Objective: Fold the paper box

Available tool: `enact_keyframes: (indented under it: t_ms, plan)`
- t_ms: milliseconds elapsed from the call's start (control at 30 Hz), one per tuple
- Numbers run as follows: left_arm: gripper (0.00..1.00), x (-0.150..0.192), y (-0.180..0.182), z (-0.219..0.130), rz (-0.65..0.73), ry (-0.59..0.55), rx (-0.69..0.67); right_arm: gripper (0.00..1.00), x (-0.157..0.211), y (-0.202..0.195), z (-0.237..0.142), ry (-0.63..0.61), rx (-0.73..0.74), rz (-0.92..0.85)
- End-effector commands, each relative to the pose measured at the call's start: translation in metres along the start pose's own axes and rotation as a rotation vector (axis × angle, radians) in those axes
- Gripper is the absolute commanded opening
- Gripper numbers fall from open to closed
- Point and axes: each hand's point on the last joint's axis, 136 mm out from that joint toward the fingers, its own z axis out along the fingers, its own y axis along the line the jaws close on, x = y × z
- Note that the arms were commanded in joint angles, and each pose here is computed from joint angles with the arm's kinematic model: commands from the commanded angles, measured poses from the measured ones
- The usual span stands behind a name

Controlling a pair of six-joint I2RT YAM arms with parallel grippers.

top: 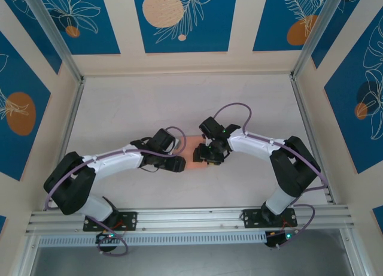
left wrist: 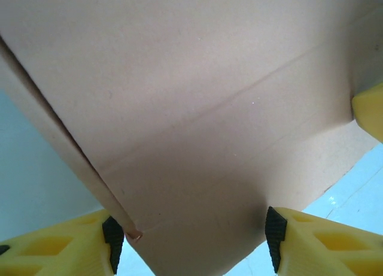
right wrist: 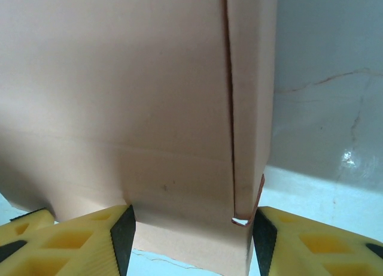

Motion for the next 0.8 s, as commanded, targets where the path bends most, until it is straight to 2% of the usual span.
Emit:
enact_keyframes:
  t_ms: [0,167,400,500,567,633,667,767]
  plan:
    - [0.64,-0.001,-0.016,-0.001,0.029,0.036,0.06,0.56,-0.004,0.021,-0.002,0.008,-0.073,-0.034]
    - [0.62,-0.003,-0.014,0.001,0.03,0.051,0.051,0.55,-0.006,0.024,-0.002,0.007,-0.083,-0.039]
    - [0.46,-0.013,-0.004,0.006,0.001,0.021,0.021,0.55,-0.008,0.026,-0.004,0.006,-0.084,-0.048]
    - [0.46,-0.019,0.001,0.006,-0.022,0.006,0.021,0.55,-0.009,0.026,-0.004,0.005,-0.08,-0.054]
    - [0.49,-0.026,0.002,0.003,-0.028,-0.007,0.028,0.55,-0.011,0.026,-0.005,0.004,-0.078,-0.057]
    - [0.67,-0.033,0.002,-0.004,-0.018,-0.021,0.025,0.55,-0.014,0.024,-0.007,-0.001,-0.067,-0.063]
    - [0.72,-0.037,0.001,-0.008,-0.007,-0.03,0.023,0.55,-0.015,0.024,-0.008,-0.003,-0.063,-0.063]
    - [0.77,-0.051,0.004,-0.022,0.016,-0.062,-0.008,0.55,-0.021,0.02,-0.013,-0.013,-0.056,-0.061]
